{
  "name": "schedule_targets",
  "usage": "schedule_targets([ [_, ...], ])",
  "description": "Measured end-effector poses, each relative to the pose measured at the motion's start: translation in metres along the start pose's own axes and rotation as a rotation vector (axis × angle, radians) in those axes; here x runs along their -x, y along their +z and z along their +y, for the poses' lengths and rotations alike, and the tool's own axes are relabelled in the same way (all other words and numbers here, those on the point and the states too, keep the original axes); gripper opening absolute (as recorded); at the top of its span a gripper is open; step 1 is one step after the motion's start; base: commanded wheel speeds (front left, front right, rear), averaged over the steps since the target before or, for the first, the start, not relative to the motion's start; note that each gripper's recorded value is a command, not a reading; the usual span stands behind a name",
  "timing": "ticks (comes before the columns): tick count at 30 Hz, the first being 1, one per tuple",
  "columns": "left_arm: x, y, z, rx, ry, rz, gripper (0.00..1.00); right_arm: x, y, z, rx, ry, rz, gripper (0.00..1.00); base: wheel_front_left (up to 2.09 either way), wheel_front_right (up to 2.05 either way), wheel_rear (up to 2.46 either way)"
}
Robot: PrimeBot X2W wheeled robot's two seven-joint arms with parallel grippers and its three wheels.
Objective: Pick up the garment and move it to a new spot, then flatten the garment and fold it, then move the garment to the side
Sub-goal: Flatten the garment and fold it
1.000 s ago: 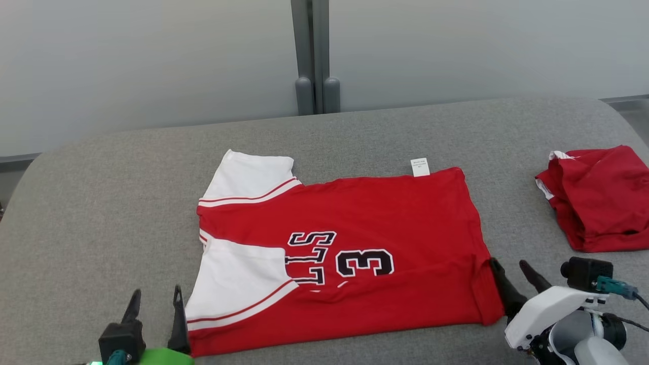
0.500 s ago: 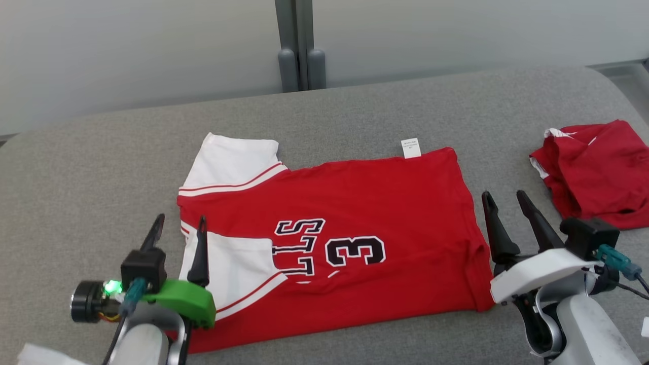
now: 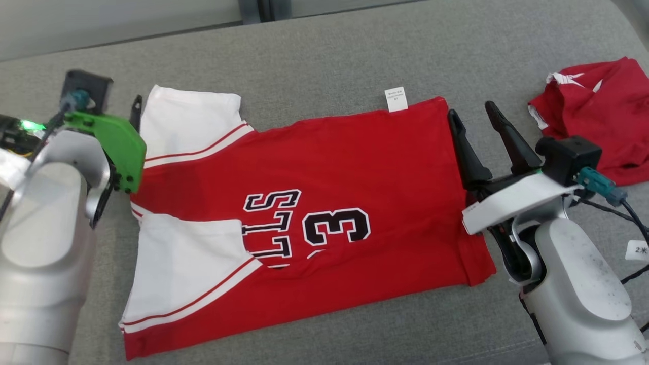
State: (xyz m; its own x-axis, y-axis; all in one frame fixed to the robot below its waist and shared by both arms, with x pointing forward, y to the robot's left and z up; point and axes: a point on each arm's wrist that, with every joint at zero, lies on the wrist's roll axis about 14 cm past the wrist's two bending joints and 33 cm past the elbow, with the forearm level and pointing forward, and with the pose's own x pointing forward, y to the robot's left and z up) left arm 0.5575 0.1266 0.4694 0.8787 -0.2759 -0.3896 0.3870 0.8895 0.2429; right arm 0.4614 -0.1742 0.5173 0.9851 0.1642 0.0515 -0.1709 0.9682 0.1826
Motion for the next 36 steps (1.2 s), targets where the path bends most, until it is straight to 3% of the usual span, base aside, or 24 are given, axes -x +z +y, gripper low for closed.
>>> schedule_targets([
  [4, -0.028, -0.004, -0.019, 0.021, -0.097, 0.117, 1.0, -0.007, -0.006, -0.005, -0.006, -0.01, 0.006, 1.0, 0.0, 0.0, 0.0],
  [14, -0.069, -0.036, -0.009, -0.009, -0.161, 0.335, 1.0, -0.01, -0.031, -0.024, -0.014, -0.052, 0.045, 1.0, 0.0, 0.0, 0.0],
  [29, -0.099, -0.066, -0.019, -0.006, -0.21, 0.458, 1.0, -0.006, -0.051, -0.05, -0.001, -0.113, 0.088, 1.0, 0.0, 0.0, 0.0],
  [36, -0.099, -0.073, -0.015, 0.042, -0.201, 0.493, 1.0, -0.007, -0.051, -0.052, 0.006, -0.114, 0.089, 1.0, 0.0, 0.0, 0.0],
])
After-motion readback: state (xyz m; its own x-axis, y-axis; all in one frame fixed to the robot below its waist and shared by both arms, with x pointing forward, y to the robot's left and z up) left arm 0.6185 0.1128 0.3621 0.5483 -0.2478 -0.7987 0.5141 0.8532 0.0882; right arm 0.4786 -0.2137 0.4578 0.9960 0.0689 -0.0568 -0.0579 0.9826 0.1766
